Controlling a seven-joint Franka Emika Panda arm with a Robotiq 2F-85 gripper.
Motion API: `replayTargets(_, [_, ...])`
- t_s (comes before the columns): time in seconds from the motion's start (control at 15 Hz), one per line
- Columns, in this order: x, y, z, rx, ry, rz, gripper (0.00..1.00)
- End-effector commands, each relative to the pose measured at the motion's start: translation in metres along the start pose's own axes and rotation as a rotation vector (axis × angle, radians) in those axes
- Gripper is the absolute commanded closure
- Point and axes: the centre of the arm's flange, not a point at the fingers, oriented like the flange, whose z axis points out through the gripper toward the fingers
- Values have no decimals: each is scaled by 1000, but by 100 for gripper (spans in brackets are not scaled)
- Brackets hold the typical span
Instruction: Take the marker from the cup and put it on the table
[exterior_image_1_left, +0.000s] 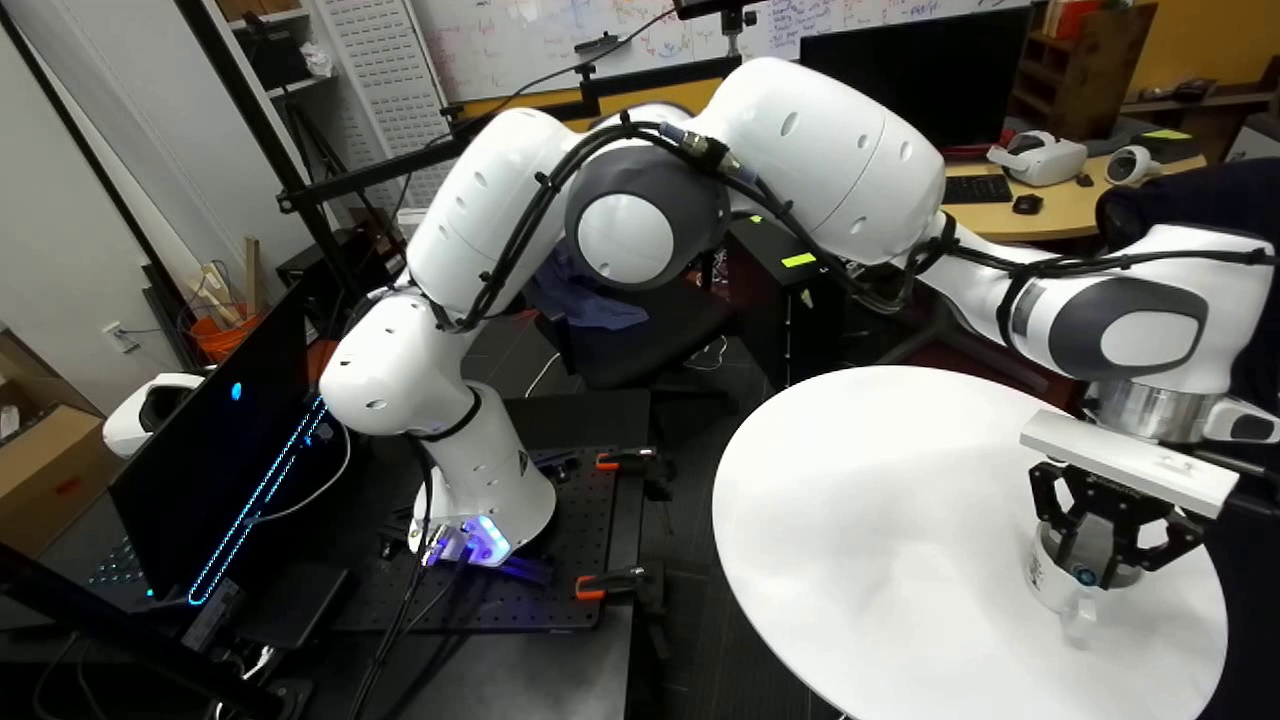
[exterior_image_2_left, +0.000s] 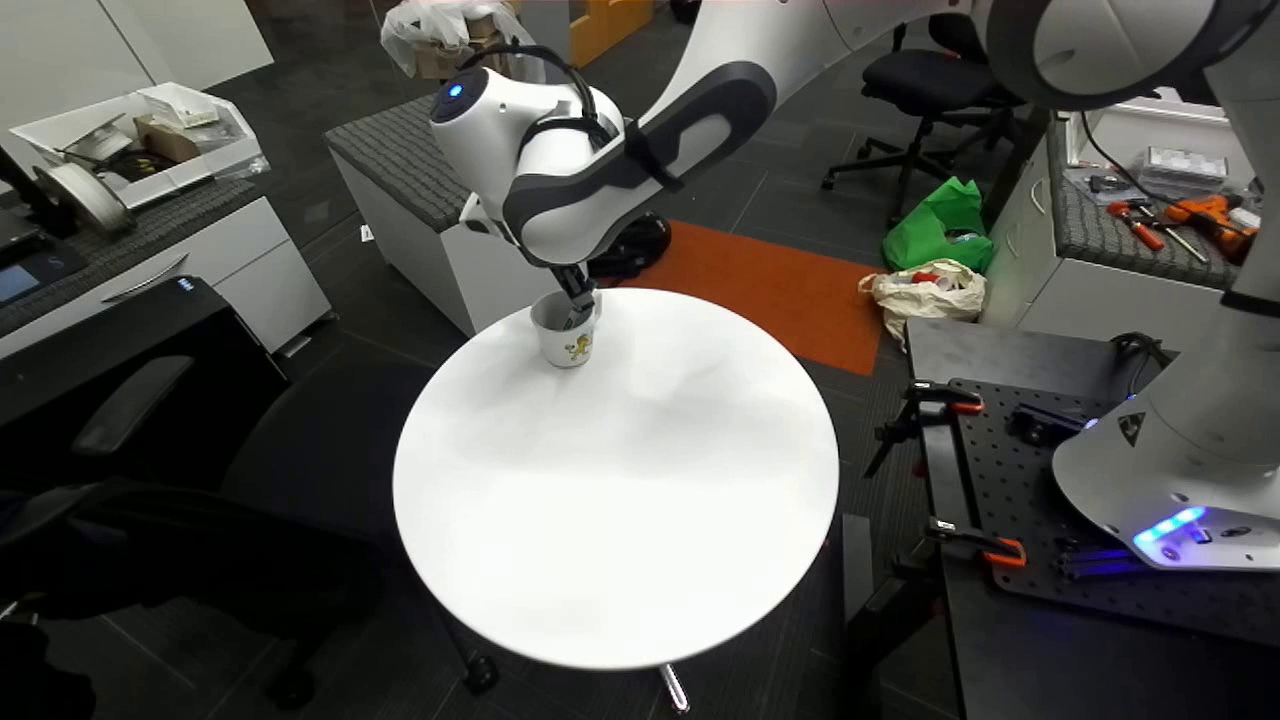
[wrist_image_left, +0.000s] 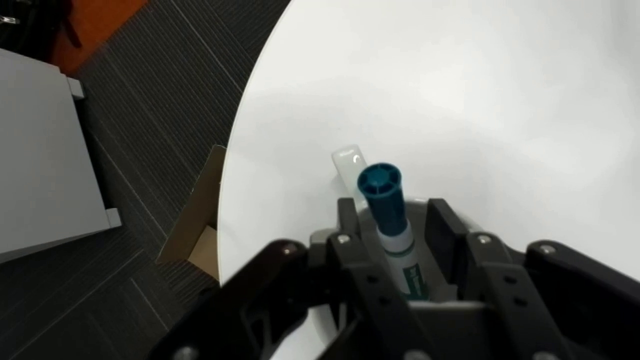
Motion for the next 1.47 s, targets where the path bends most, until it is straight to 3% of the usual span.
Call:
replayTargets(0.0, [4, 9, -4, 6, -25, -8, 85])
replayTargets(0.2, [5, 10, -5, 5, -25, -6, 100])
replayTargets(0.33, [5, 10, -7, 3, -24, -5, 95])
replayTargets(1.4, [-9, 2, -32, 15, -2, 11, 95])
